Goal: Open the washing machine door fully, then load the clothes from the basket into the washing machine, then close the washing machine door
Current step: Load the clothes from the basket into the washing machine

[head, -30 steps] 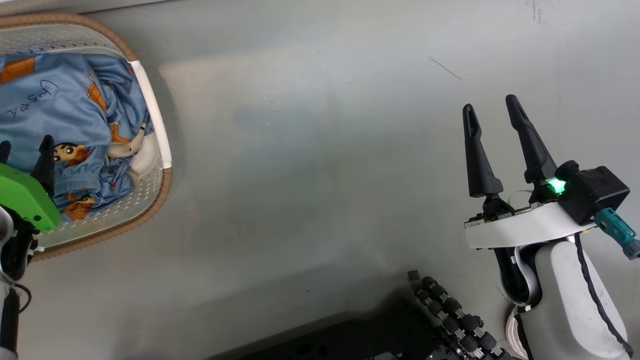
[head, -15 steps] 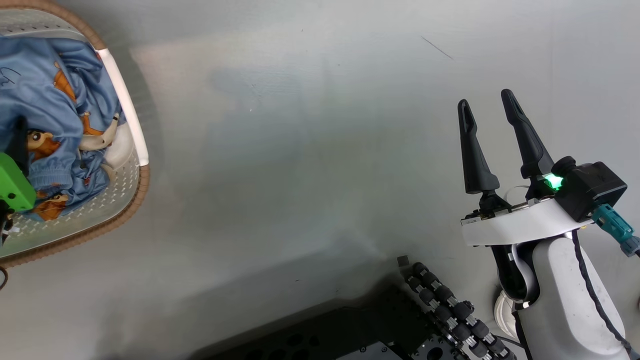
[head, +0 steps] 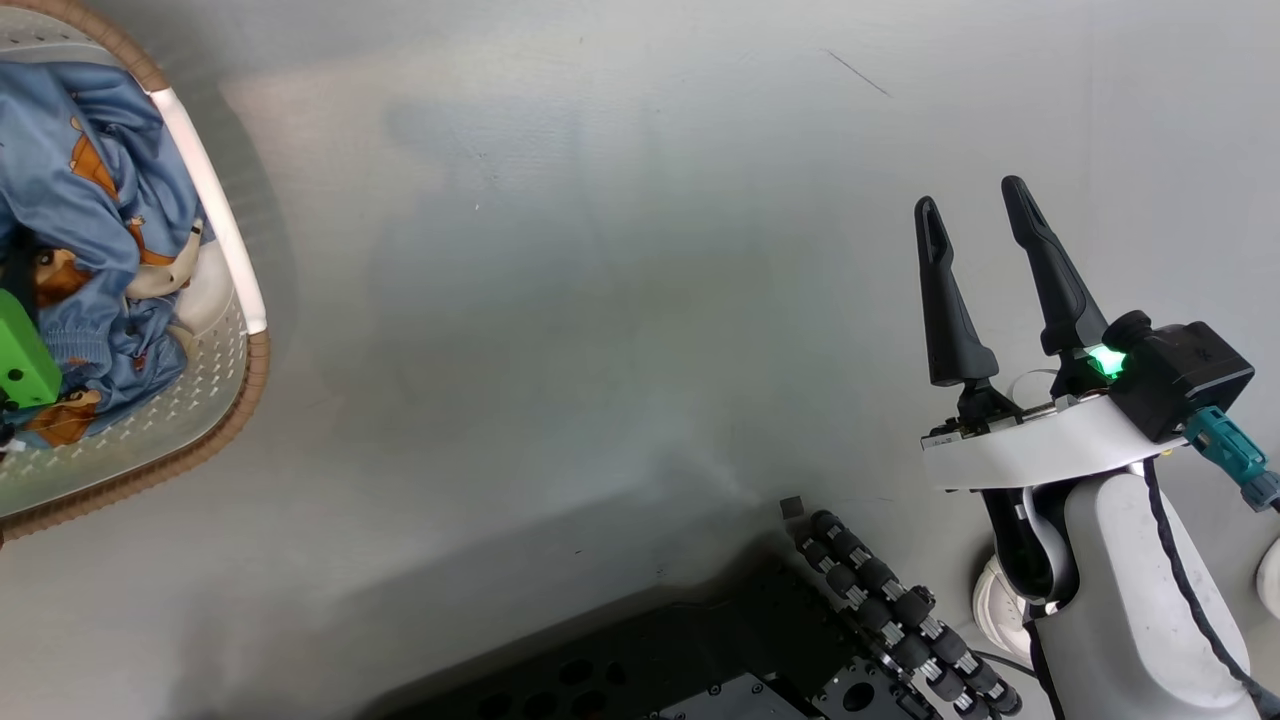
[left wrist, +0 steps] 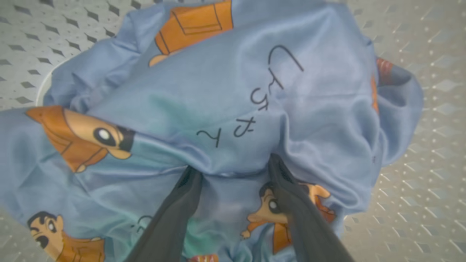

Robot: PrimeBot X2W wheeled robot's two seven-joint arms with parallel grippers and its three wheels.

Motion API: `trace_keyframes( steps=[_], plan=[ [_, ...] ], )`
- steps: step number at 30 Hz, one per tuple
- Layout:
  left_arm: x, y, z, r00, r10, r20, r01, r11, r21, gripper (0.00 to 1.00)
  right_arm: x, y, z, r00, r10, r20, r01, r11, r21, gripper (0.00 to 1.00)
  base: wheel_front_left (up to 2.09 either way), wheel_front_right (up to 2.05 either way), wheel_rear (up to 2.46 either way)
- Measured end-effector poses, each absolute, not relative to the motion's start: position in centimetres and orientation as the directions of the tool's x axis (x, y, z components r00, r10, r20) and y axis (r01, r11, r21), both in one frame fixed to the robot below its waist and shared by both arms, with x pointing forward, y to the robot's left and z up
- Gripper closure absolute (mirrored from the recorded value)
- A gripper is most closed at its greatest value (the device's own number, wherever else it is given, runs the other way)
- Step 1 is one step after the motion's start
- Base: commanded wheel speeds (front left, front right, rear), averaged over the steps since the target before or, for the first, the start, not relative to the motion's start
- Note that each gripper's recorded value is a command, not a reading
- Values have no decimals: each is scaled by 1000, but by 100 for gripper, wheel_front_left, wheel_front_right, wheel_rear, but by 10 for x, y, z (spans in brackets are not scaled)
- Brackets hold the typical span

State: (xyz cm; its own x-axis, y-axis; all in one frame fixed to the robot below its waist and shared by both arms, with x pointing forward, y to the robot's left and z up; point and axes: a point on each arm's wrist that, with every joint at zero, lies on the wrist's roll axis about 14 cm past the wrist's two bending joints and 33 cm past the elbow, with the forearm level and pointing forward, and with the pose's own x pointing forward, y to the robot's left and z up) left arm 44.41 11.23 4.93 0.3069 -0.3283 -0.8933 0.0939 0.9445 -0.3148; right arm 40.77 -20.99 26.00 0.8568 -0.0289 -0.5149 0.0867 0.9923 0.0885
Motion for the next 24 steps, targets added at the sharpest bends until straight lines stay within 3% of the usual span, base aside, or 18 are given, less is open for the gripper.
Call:
trace_keyframes(
  steps=[1,2,3,18,24],
  plan=[
    [445,111,49,307,-330,-893,102,944,-314,34,407,-210,260,856,-30,-516,87,992,88,0,0,0,0],
    [446,110,49,312,-332,-890,110,943,-313,60,407,-211,260,856,-31,-516,88,992,87,0,0,0,0],
    [446,108,49,309,-334,-890,118,943,-313,100,407,-211,260,856,-32,-516,89,992,86,0,0,0,0],
    [446,93,67,378,-352,-856,108,935,-337,100,431,-217,275,894,-39,-446,80,994,74,0,0,0,0],
    [459,89,96,484,-347,-804,81,932,-354,100,444,-218,290,918,-38,-394,65,996,55,0,0,0,0]
  ],
)
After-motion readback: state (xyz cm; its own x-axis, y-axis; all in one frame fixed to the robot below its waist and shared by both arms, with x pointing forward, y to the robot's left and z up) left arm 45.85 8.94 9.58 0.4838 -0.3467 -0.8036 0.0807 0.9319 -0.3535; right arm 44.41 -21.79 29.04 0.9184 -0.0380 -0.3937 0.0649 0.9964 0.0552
